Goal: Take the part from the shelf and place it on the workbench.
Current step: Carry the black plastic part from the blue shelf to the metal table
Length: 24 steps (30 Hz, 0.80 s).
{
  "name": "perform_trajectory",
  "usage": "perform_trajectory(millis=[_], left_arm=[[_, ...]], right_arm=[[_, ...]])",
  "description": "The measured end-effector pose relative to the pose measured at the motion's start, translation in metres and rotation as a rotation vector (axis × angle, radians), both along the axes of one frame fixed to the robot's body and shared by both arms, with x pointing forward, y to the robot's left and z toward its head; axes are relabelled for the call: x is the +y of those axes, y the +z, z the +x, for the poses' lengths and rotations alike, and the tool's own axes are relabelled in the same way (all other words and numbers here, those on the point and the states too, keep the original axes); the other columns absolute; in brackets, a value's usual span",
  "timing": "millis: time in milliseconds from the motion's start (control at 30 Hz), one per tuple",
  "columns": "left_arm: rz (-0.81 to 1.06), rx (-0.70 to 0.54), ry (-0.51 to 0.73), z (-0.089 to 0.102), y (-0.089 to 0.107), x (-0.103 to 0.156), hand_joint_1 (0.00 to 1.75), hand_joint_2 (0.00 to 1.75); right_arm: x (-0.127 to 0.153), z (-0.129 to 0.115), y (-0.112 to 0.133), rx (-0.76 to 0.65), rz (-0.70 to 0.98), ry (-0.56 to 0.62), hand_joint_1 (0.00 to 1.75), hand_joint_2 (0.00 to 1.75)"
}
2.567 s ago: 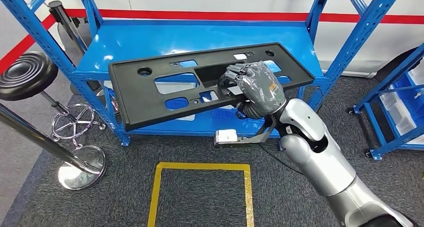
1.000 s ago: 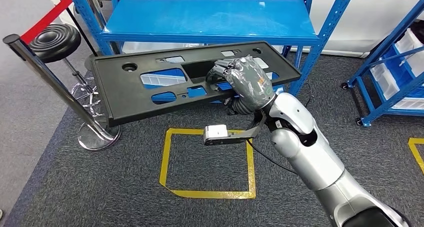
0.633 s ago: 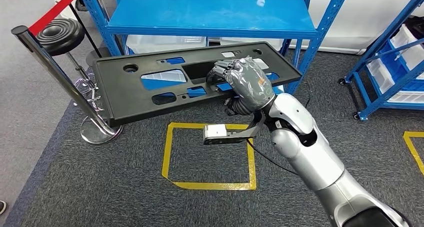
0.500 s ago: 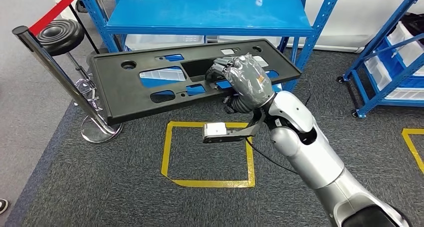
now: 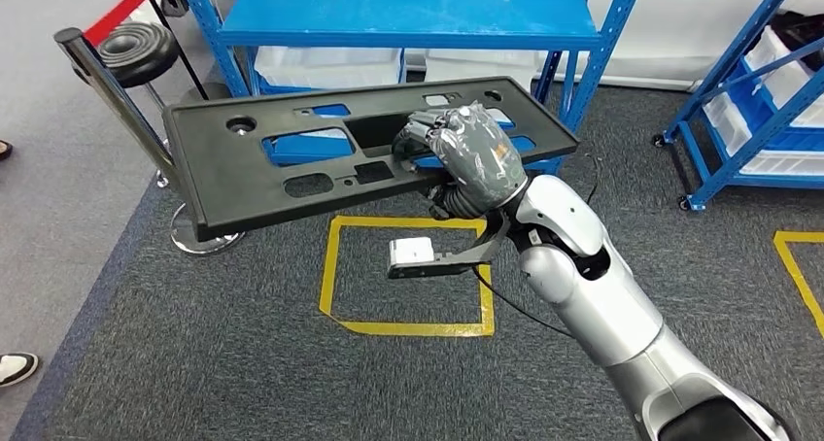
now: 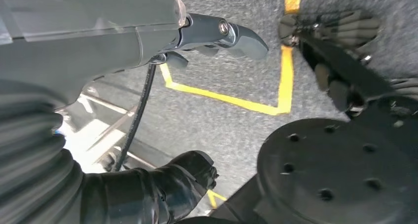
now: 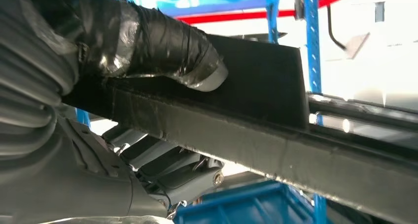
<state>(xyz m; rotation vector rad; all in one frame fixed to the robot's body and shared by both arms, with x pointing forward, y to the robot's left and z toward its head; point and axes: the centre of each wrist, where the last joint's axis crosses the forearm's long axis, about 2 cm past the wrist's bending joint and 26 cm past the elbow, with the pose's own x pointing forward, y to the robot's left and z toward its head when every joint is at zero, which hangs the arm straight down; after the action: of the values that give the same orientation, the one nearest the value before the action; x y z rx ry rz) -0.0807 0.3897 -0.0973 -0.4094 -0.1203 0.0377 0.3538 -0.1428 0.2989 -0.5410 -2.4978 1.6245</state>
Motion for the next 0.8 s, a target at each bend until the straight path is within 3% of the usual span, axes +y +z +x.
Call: perform_trajectory(millis=[800], left_arm=[[-0.001,0.004,-0.043,0.0001,0.0000,0.0005,0.00,1.75]], right_arm=[[0.0058,-0.0007,0.0008,0.010,0.000,0.010,1.75,1.75]])
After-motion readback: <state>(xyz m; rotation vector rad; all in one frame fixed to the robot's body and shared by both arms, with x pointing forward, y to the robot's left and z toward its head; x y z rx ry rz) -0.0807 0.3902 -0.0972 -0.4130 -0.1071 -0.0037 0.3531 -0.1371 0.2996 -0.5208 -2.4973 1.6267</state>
